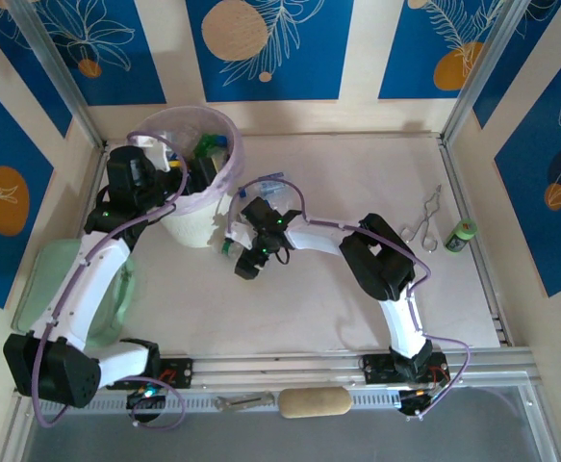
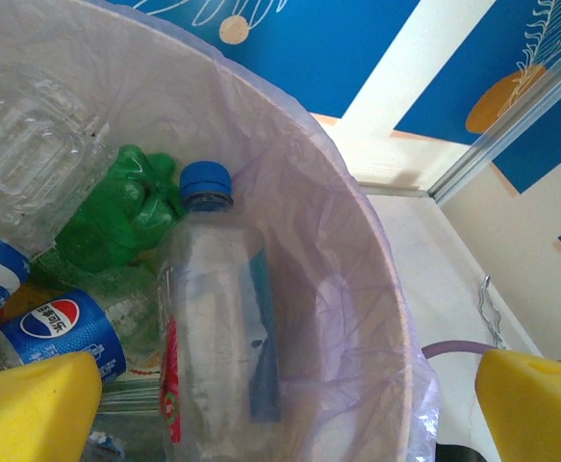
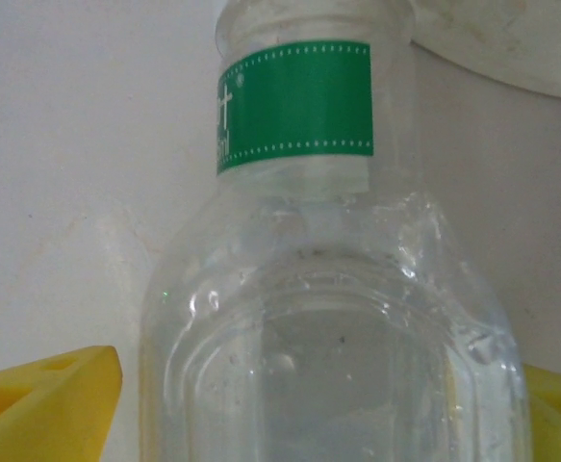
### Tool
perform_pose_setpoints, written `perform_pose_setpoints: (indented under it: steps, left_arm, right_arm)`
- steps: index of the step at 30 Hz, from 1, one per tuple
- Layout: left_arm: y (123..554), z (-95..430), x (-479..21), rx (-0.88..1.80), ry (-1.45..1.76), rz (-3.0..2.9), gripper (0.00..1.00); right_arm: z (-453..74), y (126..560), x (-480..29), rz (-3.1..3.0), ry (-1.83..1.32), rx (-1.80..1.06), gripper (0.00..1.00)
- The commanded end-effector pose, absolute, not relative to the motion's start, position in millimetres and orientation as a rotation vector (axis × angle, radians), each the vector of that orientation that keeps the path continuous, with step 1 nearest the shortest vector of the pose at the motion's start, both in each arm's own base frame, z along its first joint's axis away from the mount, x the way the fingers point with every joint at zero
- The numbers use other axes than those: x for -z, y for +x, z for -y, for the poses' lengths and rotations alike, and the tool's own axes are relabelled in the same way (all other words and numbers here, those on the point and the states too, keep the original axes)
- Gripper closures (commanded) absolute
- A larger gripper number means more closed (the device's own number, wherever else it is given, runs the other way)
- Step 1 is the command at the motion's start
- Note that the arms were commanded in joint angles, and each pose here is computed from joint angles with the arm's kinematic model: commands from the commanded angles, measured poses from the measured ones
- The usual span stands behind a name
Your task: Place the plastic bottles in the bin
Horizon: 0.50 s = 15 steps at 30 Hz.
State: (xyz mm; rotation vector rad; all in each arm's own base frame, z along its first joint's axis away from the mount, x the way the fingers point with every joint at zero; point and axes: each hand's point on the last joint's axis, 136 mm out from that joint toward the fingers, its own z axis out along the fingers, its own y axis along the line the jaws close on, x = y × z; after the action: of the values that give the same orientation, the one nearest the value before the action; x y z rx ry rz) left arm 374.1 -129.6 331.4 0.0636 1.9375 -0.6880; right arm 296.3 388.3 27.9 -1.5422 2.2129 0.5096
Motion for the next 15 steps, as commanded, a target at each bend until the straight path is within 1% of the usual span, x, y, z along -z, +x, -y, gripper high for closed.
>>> perform_pose_setpoints:
  steps: [1, 3, 6, 7, 11, 15]
  left_arm:
    - [369.2, 122.8, -344.7, 0.690, 0.045, -1.894, 0.00]
    - [368.1, 124.1, -346.0, 0.702, 0.049, -1.891, 0.00]
    - [367.9, 126.5, -346.5, 0.723, 0.052, -1.887, 0.00]
    - [368.0, 126.9, -346.8, 0.730, 0.050, -1.885, 0.00]
    - [368.2, 131.2, -349.6, 0.768, 0.053, -1.872, 0.00]
    - [366.4, 137.7, -358.9, 0.836, 0.057, -1.843, 0.00]
  right_arm:
    - [-388.9, 292.9, -42.3, -2.153, -1.550, -0.540, 0.19]
    - [-388.0, 290.8, -45.7, -2.148, -1.538, -0.562, 0.27]
    - [-385.5, 288.9, -53.4, -2.144, -1.504, -0.596, 0.43]
    - [-384.5, 288.3, -56.7, -2.146, -1.489, -0.609, 0.47]
    - [-376.8, 285.3, -78.6, -2.132, -1.405, -0.666, 0.53]
    - [-361.2, 286.2, -120.0, -2.109, -1.241, -0.741, 0.52]
